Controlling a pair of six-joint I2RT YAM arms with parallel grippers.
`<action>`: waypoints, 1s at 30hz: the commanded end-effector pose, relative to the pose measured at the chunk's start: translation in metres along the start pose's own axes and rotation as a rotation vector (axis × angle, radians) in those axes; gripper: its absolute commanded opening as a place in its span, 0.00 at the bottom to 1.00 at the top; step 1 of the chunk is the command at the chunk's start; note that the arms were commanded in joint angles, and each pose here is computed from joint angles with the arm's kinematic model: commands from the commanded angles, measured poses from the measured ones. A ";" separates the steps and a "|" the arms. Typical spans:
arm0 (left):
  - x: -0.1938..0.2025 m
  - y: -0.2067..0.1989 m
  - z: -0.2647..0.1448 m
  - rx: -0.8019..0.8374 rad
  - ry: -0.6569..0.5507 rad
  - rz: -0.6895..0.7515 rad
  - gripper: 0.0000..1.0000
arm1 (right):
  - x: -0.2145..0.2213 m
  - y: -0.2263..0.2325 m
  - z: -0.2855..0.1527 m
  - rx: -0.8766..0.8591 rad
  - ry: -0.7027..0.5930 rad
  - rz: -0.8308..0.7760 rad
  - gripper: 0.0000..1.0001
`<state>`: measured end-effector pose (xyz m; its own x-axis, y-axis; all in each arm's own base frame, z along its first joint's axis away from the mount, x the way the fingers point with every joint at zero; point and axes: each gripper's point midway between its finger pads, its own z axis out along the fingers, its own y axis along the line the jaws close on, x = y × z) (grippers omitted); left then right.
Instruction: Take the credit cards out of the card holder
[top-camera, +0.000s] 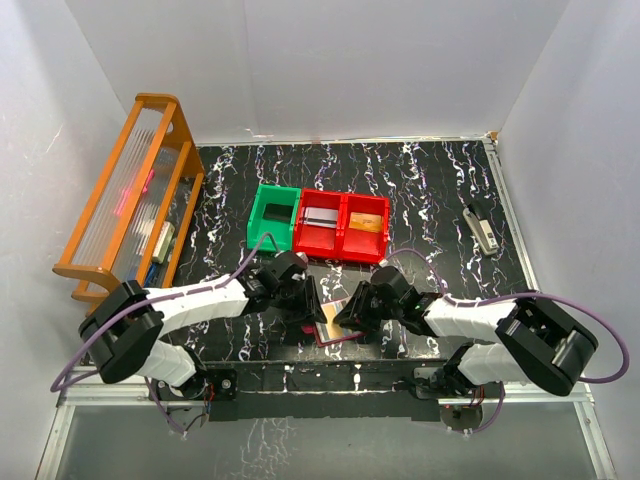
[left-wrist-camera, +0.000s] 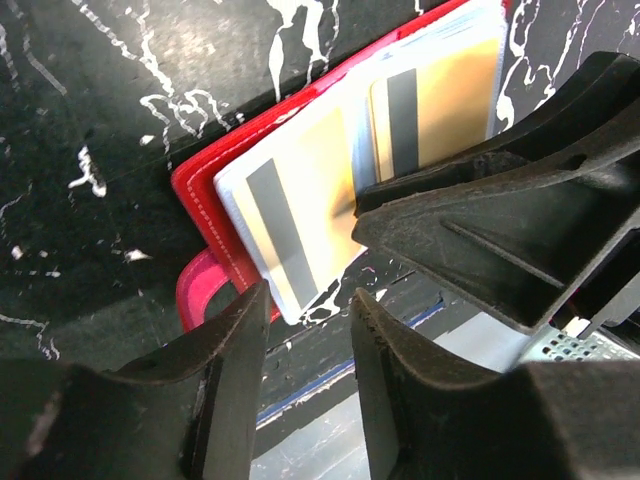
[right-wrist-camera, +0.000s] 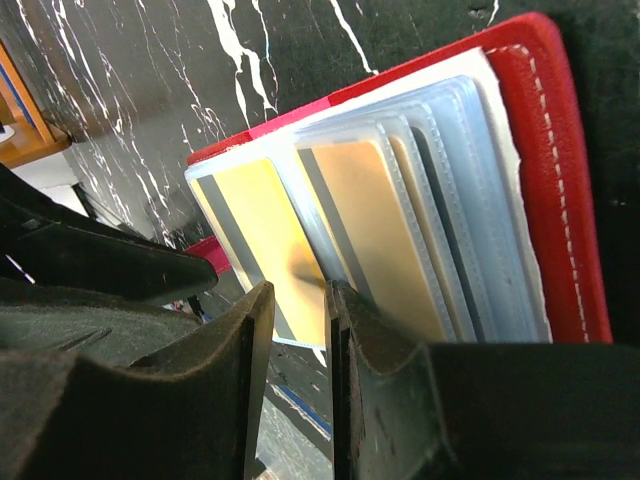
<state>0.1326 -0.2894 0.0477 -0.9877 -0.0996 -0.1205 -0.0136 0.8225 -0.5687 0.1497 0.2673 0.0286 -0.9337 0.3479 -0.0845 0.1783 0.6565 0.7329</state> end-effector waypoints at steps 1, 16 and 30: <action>-0.006 -0.014 -0.001 0.003 -0.006 0.047 0.33 | 0.005 -0.018 -0.001 0.058 0.001 0.014 0.26; 0.007 -0.033 -0.009 0.097 -0.026 -0.049 0.39 | -0.003 -0.001 -0.009 0.011 -0.041 0.027 0.27; 0.002 -0.003 0.037 -0.078 -0.020 -0.009 0.21 | -0.009 0.030 -0.015 -0.027 -0.028 -0.062 0.28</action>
<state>0.1214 -0.2998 0.0215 -0.9842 -0.1597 -0.0771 -0.0939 0.8382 -0.5372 0.1475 0.2618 0.0346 -0.9294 0.3595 -0.0839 0.1937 0.6683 0.7183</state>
